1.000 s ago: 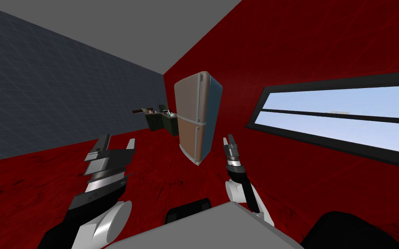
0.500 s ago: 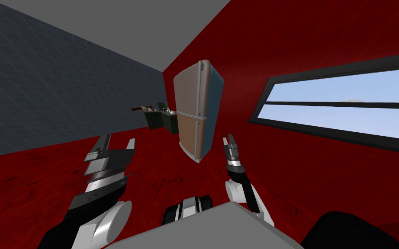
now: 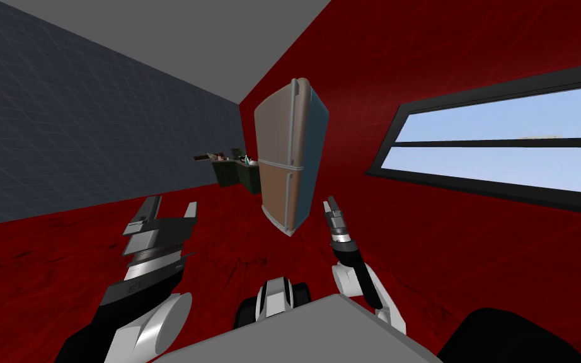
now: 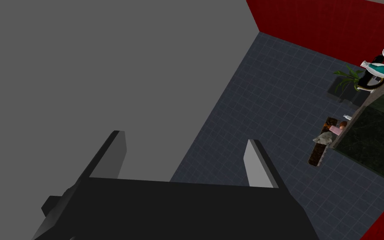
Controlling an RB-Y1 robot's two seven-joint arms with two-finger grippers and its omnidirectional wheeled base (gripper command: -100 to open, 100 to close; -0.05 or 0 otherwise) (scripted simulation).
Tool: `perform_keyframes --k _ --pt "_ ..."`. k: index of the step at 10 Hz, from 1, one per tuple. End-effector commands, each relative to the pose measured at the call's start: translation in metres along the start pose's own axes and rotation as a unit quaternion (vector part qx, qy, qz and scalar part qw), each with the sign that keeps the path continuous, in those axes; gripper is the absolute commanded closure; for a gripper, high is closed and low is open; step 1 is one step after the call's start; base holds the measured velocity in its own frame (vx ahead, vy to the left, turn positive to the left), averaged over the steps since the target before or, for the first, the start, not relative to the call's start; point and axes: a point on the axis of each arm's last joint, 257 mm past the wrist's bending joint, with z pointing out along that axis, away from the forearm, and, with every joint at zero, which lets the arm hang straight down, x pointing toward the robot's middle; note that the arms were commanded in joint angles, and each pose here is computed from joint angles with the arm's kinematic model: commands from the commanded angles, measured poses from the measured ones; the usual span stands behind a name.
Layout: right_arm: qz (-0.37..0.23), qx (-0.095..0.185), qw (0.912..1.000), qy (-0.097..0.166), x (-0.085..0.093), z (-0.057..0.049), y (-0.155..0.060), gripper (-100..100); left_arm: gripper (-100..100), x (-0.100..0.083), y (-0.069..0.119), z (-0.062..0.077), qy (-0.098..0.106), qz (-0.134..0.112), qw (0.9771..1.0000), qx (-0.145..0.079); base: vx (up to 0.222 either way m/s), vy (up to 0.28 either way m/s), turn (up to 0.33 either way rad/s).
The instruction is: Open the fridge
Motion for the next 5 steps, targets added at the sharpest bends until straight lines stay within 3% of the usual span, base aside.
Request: perform_keyframes --k 1,3,5 --pt "-0.064 0.008 0.997 0.042 0.01 -0.001 -0.01 -100 0 0.0 0.0 0.0 0.0 0.0 1.0 0.0 0.055 0.011 0.068" --pt "-0.124 0.014 0.9894 0.075 0.017 -0.003 -0.018 -100 0 0.0 0.0 0.0 0.0 0.0 1.0 0.0 0.061 0.0 0.098" --pt "-0.188 0.018 0.9761 0.108 0.022 -0.005 -0.027 -100 0 0.0 0.0 0.0 0.0 0.0 1.0 0.0 0.069 0.007 0.099"
